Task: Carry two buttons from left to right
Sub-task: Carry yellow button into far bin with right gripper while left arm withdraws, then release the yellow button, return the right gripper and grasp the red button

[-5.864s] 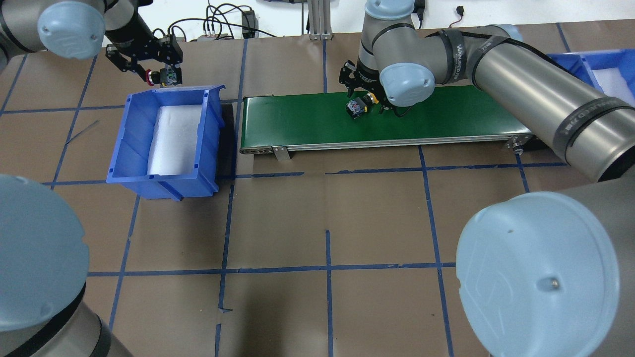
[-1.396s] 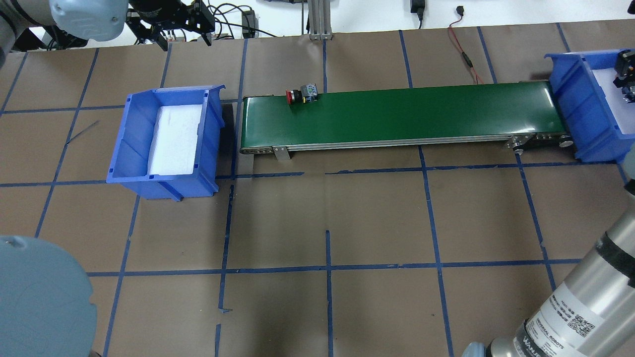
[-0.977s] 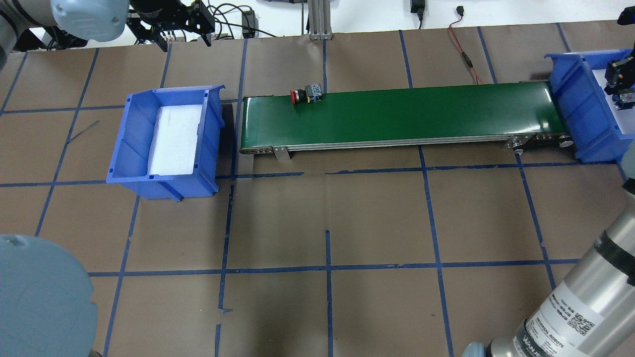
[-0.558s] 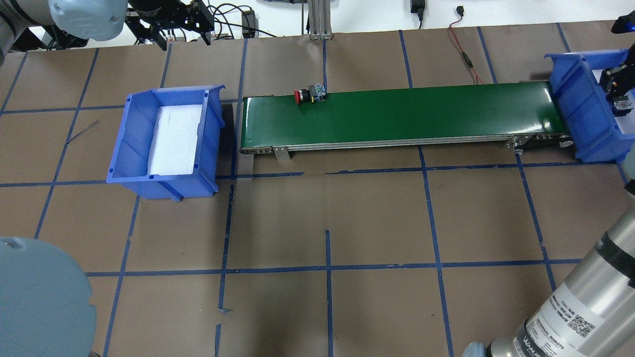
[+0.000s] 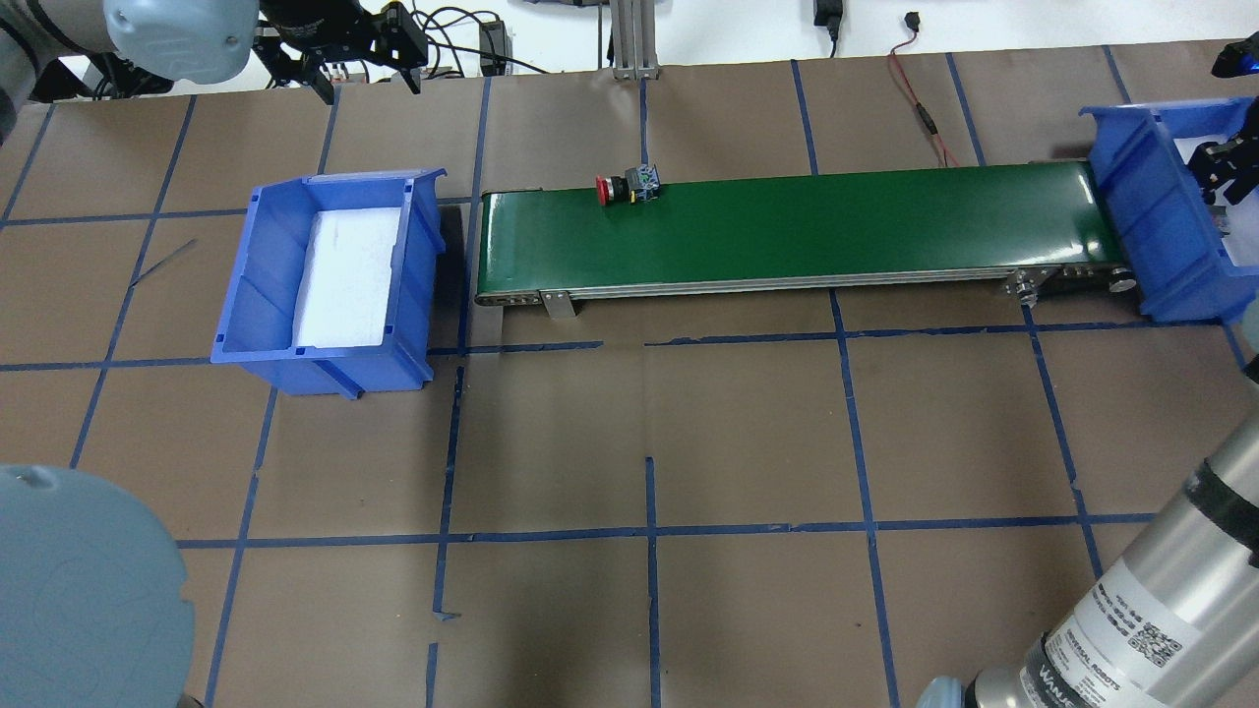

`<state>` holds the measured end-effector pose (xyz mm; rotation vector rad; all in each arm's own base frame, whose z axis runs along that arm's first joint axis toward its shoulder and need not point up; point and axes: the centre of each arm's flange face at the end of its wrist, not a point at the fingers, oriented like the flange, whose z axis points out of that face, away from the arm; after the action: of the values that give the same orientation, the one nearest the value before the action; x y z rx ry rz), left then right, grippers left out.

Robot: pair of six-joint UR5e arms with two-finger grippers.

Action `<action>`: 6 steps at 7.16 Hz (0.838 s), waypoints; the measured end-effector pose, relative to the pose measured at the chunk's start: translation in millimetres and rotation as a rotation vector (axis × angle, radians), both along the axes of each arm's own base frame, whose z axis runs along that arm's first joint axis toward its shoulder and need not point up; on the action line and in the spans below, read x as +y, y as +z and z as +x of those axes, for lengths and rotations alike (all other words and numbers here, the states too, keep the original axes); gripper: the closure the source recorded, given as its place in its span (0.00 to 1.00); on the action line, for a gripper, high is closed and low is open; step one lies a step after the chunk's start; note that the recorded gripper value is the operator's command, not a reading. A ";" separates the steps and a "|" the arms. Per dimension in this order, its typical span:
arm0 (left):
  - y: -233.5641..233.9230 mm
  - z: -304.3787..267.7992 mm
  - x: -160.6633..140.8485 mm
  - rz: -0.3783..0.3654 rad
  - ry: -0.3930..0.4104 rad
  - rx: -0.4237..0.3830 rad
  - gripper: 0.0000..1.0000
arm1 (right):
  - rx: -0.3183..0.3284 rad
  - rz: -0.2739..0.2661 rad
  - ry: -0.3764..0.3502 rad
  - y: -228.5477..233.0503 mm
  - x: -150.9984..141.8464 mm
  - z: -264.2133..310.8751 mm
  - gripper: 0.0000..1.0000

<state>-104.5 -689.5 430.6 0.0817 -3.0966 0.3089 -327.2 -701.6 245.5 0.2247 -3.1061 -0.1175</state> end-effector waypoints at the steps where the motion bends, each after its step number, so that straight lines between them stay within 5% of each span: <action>1: -1.6 -0.2 -0.8 0.002 0.000 -0.001 0.00 | -0.007 -0.004 0.003 0.2 0.1 -0.1 0.04; 3: -3.1 -0.6 -0.5 0.006 -0.005 -0.002 0.00 | -0.018 -0.029 0.005 17.5 -0.3 2.3 0.04; 6: -5.1 -1.8 -0.4 0.011 -0.008 -0.002 0.00 | -0.007 -0.068 0.014 108.4 21.8 20.8 0.05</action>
<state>-106.3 -689.9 425.5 0.0692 -3.0999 0.2914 -306.4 -679.7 353.9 0.2451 -3.1086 -0.0113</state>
